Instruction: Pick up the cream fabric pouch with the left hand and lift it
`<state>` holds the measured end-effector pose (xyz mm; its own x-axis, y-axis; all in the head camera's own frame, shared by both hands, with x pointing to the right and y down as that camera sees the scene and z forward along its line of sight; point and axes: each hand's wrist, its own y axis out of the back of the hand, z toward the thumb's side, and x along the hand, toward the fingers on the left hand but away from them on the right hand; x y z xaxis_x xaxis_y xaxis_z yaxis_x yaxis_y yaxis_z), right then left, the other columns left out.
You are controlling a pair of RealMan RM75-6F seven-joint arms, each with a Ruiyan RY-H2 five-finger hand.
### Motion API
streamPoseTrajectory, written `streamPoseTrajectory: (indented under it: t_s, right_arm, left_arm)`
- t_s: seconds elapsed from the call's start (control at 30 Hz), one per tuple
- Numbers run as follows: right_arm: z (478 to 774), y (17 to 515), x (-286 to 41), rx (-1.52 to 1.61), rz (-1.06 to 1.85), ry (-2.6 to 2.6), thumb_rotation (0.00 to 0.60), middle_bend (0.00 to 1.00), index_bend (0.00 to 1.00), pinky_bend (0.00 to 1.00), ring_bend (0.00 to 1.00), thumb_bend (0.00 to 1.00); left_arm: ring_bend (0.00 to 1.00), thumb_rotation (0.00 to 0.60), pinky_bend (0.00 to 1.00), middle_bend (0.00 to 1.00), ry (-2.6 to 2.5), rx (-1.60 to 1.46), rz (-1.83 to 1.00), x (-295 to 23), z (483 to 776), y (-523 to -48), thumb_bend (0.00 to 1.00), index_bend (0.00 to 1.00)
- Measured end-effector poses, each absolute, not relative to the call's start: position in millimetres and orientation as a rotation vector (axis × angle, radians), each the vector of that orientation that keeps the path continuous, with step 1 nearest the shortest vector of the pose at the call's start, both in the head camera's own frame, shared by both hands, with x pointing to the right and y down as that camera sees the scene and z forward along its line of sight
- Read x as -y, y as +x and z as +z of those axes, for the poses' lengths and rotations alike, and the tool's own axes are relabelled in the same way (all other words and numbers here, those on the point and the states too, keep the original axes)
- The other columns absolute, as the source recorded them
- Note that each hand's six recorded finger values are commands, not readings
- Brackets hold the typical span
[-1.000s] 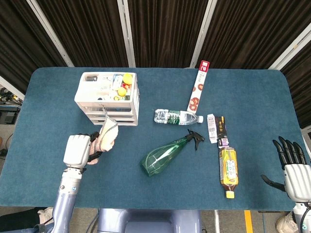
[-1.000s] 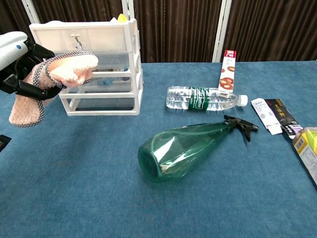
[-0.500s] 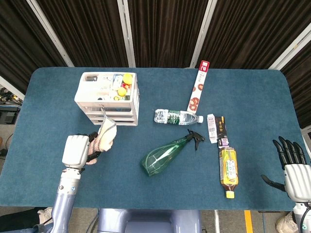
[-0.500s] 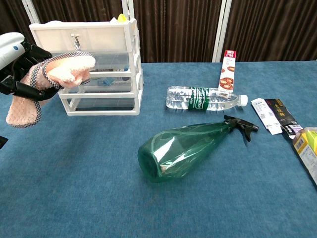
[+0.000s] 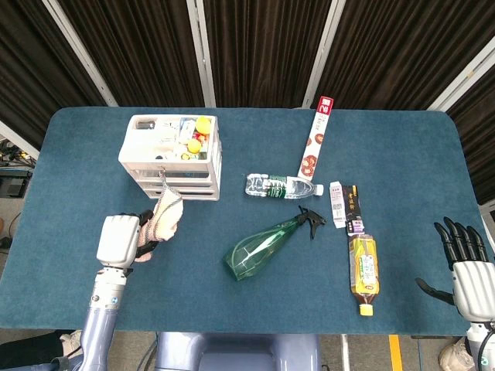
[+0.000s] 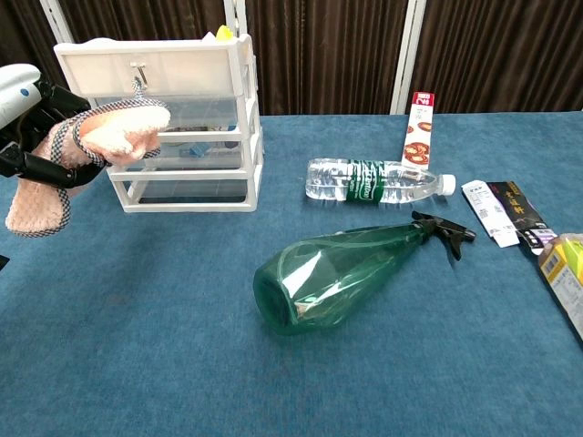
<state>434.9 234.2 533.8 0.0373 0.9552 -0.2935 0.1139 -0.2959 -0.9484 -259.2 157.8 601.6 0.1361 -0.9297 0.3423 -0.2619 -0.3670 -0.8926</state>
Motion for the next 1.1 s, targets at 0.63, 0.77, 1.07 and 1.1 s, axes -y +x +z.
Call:
streamPoseTrajectory:
  t_s: [0.63,0.77,1.07,1.1]
  right_arm:
    - [534,435,-234,1.126,1.352,-1.527,0.6,0.0,0.0,0.0,0.0,0.0]
    - [534,435,-234,1.126,1.352,-1.526,0.6,0.0,0.0,0.0,0.0,0.0]
    - [533,436,-233,1.132,1.352,-1.525,0.6,0.0,0.0,0.0,0.0,0.0]
    - [533,436,-233,1.132,1.352,-1.525,0.6,0.0,0.0,0.0,0.0,0.0]
  left_arm:
    - [0.72,0.6,0.69,0.79,-1.733,-1.152,-1.269,-161,606,-265,0.66,0.94]
    - [0.72,0.6,0.68,0.78,-1.73,-1.146,-1.278,-160,610,-267,0.65,0.94]
    - [0.71,0.6,0.67,0.76,-1.734,-1.134,-1.323,-158,622,-270,0.64,0.91]
    - [0.71,0.6,0.67,0.75,-1.735,-1.135,-1.33,-158,623,-271,0.64,0.91]
